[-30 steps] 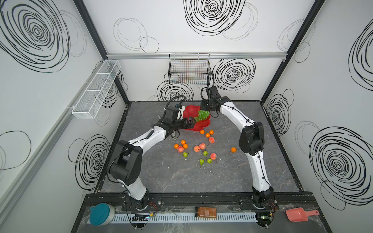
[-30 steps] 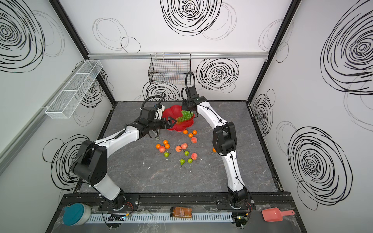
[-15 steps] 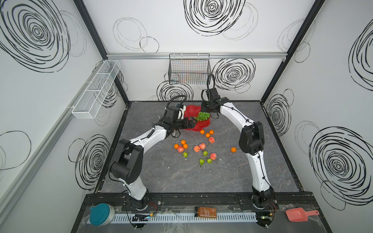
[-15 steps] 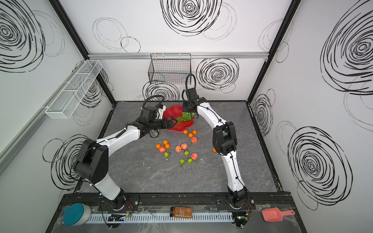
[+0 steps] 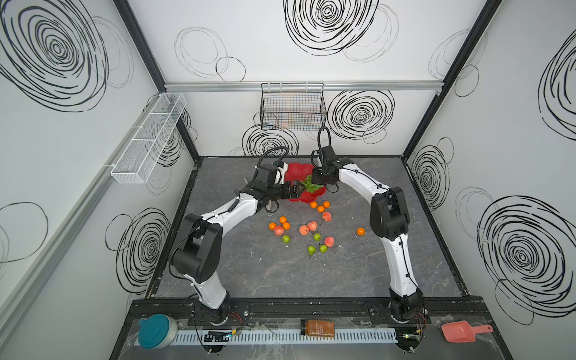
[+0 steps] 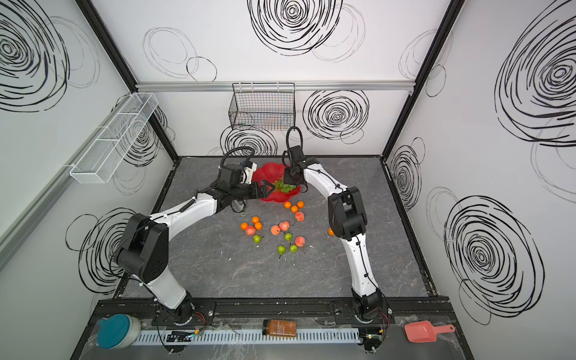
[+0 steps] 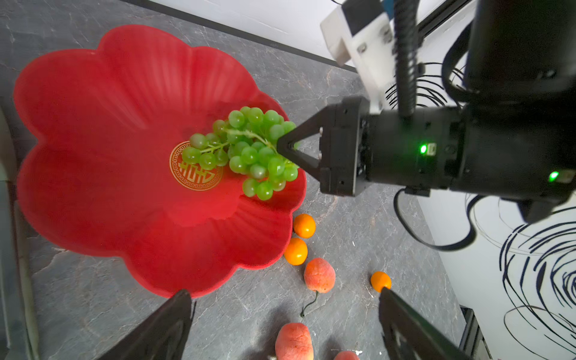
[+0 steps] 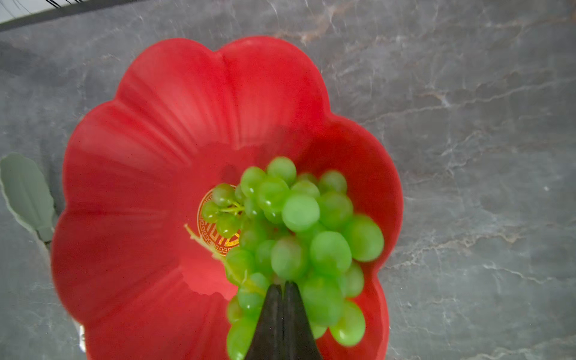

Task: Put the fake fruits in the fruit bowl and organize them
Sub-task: 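Open the right gripper and release the grapes in the bowl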

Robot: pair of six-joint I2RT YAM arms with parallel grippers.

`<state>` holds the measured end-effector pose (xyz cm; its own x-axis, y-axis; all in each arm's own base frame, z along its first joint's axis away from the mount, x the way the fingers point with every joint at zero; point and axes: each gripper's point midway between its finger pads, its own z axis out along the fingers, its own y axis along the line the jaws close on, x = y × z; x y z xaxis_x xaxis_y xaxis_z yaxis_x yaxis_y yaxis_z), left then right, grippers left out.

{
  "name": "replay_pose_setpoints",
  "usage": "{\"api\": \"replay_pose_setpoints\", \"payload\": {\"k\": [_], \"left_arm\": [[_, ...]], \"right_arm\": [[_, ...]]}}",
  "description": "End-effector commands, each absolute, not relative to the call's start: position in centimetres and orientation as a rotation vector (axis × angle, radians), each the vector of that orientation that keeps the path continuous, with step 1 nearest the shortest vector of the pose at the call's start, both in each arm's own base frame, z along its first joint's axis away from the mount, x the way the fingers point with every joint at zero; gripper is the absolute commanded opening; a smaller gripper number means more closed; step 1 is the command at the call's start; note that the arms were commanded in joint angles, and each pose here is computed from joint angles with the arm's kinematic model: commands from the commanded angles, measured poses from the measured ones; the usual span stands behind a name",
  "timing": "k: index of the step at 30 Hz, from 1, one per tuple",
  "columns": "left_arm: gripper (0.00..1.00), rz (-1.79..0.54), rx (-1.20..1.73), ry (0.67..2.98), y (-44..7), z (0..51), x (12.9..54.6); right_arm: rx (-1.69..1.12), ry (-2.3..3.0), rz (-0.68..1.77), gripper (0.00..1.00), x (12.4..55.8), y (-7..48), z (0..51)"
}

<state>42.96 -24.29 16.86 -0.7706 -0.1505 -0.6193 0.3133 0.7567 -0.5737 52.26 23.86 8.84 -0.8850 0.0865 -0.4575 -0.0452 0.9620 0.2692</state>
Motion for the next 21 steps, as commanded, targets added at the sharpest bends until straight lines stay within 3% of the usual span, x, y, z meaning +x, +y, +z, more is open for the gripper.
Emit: {"api": "replay_pose_setpoints", "payload": {"k": [1, 11, 21], "left_arm": [[0.96, -0.93, 0.135, 2.224, -24.3, 18.7, 43.3], [0.96, -0.907, 0.126, 2.225, -24.1, 18.8, 43.4], [0.96, -0.865, 0.2, 2.179, -25.3, 21.1, 41.7]], "right_arm": [[0.035, 2.558, 0.377, 0.04, 52.2, 23.5, 12.6], [0.012, 2.526, 0.456, 0.28, 52.1, 24.4, 14.2], [-0.018, 2.418, 0.449, 0.34, 49.0, 22.5, 19.5]]}}
